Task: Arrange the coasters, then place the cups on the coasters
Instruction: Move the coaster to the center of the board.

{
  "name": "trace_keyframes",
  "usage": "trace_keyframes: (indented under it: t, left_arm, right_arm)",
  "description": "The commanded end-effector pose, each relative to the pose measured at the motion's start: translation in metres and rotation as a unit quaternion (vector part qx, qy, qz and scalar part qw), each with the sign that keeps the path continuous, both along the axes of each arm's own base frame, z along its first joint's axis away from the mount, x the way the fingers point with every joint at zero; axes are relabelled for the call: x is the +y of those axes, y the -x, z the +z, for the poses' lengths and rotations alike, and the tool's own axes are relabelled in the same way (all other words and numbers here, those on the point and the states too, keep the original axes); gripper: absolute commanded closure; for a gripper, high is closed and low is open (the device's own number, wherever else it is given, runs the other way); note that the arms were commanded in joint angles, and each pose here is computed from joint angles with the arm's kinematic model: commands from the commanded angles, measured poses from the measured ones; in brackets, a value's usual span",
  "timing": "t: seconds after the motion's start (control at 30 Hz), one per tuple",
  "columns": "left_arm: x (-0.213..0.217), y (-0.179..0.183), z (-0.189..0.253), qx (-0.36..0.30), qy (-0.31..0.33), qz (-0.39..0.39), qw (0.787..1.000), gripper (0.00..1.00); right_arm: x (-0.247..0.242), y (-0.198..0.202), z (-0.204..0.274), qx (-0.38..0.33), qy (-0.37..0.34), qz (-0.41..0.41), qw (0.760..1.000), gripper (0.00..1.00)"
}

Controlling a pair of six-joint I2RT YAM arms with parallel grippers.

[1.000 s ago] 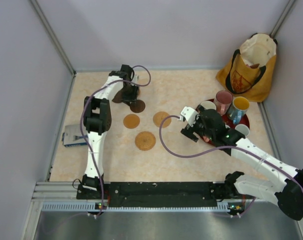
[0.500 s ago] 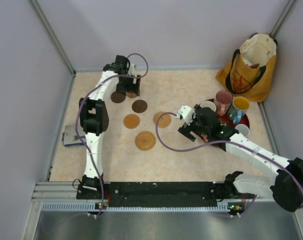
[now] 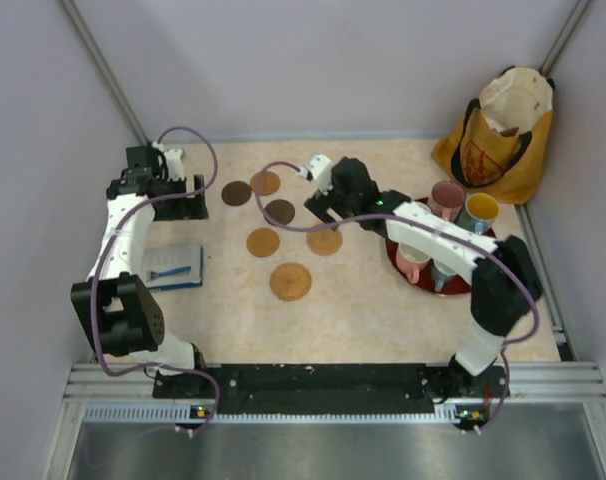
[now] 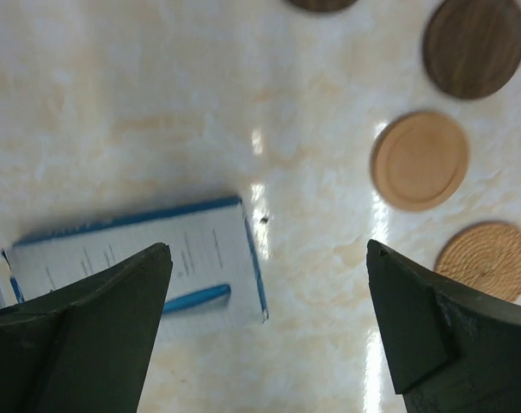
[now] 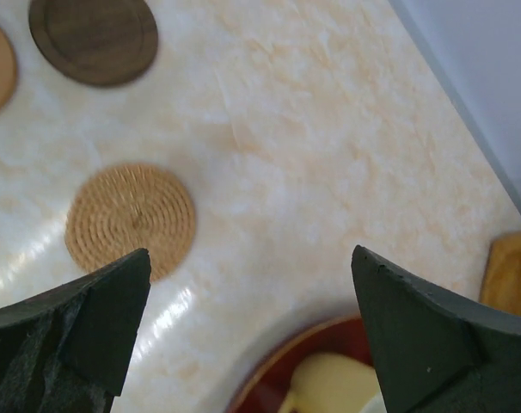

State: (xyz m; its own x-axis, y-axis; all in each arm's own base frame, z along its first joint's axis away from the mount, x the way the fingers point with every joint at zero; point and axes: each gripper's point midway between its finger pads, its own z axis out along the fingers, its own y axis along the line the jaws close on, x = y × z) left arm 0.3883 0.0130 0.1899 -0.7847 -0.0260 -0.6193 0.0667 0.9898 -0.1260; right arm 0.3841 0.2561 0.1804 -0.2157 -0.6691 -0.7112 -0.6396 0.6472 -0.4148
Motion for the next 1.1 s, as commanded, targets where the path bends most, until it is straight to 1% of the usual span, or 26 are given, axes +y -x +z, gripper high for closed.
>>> trace_keyframes:
  t: [0.0, 0.03, 0.1, 0.17, 0.2, 0.23, 0.33, 0.53, 0.77, 1.07]
  left_arm:
    - [0.017, 0.036, -0.023, -0.004, -0.037, -0.016, 0.999, 0.01]
    - [0.02, 0.045, -0.027, -0.005, -0.044, -0.013, 0.999, 0.01]
    - [0.023, 0.056, -0.026, -0.025, -0.052, -0.013, 0.998, 0.01]
    - [0.024, 0.063, -0.023, -0.048, -0.058, -0.015, 0.997, 0.01]
    - [0.023, 0.066, -0.023, -0.055, -0.059, -0.016, 0.997, 0.01]
    - [0.022, 0.069, -0.022, -0.063, -0.059, -0.017, 0.996, 0.01]
    - [0.02, 0.075, -0.024, -0.077, -0.059, -0.017, 0.995, 0.01]
    - [0.026, 0.081, -0.031, -0.072, -0.054, -0.004, 0.996, 0.01]
    - [0.025, 0.08, -0.028, -0.084, -0.034, -0.008, 0.996, 0.01]
    - [0.021, 0.08, -0.032, -0.081, -0.014, -0.017, 0.996, 0.01]
  right_arm:
    - [0.052, -0.032, -0.001, 0.009, -0.027, -0.03, 0.999, 0.01]
    - [0.063, -0.04, 0.0, 0.015, -0.034, -0.034, 0.999, 0.01]
    - [0.083, -0.054, -0.007, 0.031, -0.044, -0.044, 0.998, 0.01]
    - [0.101, -0.069, -0.018, 0.035, -0.052, -0.055, 0.997, 0.01]
    - [0.111, -0.078, -0.013, 0.028, -0.064, -0.059, 0.996, 0.01]
    - [0.117, -0.085, -0.018, 0.028, -0.067, -0.066, 0.995, 0.01]
    - [0.132, -0.1, -0.04, 0.03, -0.062, -0.076, 0.995, 0.01]
    - [0.148, -0.114, -0.077, 0.026, -0.038, -0.082, 0.996, 0.01]
    - [0.132, -0.123, -0.106, 0.011, 0.025, -0.096, 0.995, 0.01]
    - [0.083, -0.13, -0.134, 0.025, 0.08, -0.13, 0.988, 0.01]
